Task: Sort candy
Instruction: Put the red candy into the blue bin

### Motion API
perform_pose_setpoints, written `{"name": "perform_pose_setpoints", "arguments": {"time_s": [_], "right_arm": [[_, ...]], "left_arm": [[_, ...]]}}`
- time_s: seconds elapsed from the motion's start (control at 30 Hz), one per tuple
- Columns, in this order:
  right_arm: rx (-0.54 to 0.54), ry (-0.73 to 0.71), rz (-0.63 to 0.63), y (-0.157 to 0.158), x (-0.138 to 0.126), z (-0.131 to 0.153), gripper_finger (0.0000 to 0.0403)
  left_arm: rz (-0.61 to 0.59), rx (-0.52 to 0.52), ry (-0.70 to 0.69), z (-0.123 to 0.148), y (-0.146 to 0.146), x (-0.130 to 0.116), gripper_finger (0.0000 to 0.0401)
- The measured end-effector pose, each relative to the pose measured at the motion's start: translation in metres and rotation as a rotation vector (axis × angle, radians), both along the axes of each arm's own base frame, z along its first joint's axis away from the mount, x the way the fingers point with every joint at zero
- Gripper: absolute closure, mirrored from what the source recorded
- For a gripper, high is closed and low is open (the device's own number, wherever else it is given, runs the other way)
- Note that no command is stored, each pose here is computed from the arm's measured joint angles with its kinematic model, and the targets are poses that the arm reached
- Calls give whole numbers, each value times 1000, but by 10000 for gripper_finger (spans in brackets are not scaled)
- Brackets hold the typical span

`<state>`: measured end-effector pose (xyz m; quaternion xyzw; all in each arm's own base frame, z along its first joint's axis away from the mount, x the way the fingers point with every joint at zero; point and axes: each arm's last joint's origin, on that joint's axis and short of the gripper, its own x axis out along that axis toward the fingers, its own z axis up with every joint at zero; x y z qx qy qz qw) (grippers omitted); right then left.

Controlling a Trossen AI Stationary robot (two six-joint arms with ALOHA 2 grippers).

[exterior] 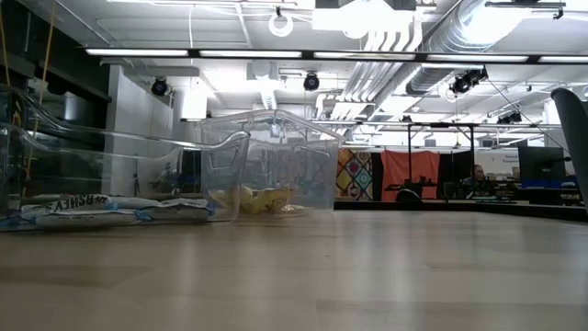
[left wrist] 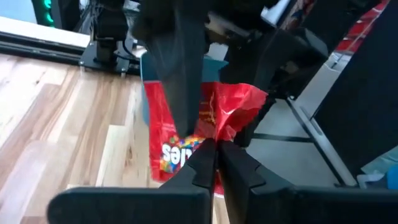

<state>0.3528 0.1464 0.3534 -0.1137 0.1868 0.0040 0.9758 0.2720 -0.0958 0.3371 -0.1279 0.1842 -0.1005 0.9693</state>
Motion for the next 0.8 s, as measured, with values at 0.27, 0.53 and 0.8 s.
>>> {"name": "perform_pose_setpoints", "arguments": {"time_s": [0.27, 0.53, 0.8], "right_arm": [[-1, 39, 13, -3, -7, 3, 379], [97, 133, -45, -22, -56, 31, 394], [236, 615, -191, 0, -133, 8, 394]], "left_arm": [[30, -17, -64, 22, 5, -7, 342], [123, 121, 28, 56, 23, -46, 279], [230, 24, 11, 18, 30, -79, 268]]}}
